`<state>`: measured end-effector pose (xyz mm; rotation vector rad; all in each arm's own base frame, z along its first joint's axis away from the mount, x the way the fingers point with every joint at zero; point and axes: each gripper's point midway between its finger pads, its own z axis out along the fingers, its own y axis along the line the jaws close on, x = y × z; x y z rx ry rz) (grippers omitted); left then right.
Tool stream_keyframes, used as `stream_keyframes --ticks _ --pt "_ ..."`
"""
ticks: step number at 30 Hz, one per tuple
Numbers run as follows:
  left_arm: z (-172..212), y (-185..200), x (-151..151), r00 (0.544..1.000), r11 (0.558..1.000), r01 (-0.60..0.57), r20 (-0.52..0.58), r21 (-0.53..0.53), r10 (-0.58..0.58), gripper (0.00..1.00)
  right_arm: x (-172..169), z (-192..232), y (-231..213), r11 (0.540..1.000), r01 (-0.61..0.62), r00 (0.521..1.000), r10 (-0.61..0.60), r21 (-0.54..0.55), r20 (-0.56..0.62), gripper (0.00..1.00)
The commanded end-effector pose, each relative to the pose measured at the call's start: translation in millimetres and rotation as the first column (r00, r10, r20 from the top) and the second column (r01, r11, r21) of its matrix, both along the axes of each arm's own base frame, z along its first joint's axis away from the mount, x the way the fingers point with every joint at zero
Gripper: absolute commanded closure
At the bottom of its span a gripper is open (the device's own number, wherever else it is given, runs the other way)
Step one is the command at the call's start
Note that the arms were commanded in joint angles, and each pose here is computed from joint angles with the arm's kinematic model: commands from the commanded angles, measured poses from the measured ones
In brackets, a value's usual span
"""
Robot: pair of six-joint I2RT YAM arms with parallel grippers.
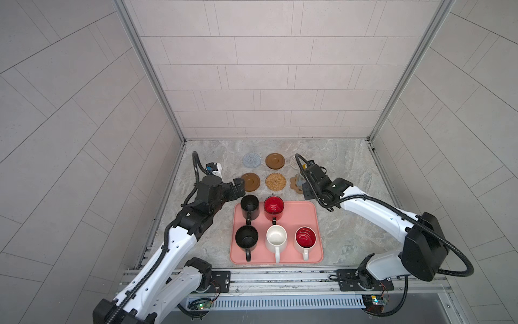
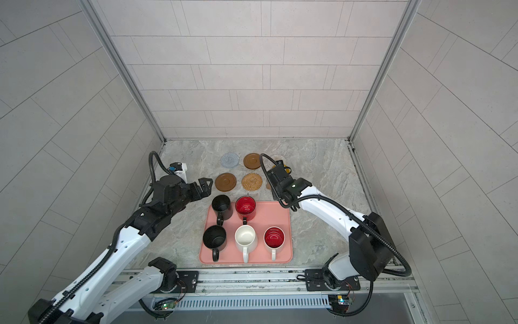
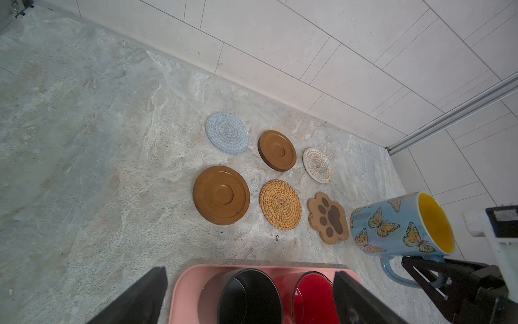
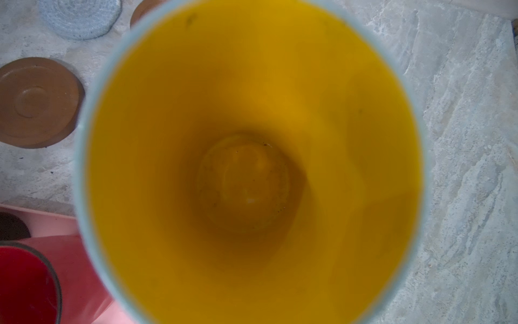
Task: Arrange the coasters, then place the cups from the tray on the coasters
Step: 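Carry the blue butterfly mug with the right gripper to the crocheted coaster, then lower the blue mug onto the crocheted coaster farthest from the robot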
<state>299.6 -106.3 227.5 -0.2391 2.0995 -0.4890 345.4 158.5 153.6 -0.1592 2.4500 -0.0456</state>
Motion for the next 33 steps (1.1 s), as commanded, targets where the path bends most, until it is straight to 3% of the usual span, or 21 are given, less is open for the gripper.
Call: stream_keyframes --ticks 1,10,15,33 --pt "12.9 -1.7 8.7 0.999 1.000 -0.006 0.046 0.001 0.006 0.00 36.9 33.8 2.8 0.999 -0.023 0.993 0.018 0.043 0.120 0.91" --pt "11.8 -3.5 16.8 0.999 1.000 -0.011 0.040 0.013 0.011 0.00 90.9 39.7 -9.8 0.992 -0.115 0.987 0.107 0.059 0.118 0.91" --pt "10.7 -2.4 18.4 0.999 1.000 -0.020 0.038 0.019 0.019 0.00 115.8 41.5 -17.7 0.995 -0.088 0.991 0.083 0.047 0.109 0.91" --pt "8.1 -1.1 18.3 0.999 0.999 -0.019 0.030 0.039 0.018 0.00 191.3 29.5 -5.6 0.970 -0.242 0.968 0.240 0.017 0.071 0.90"
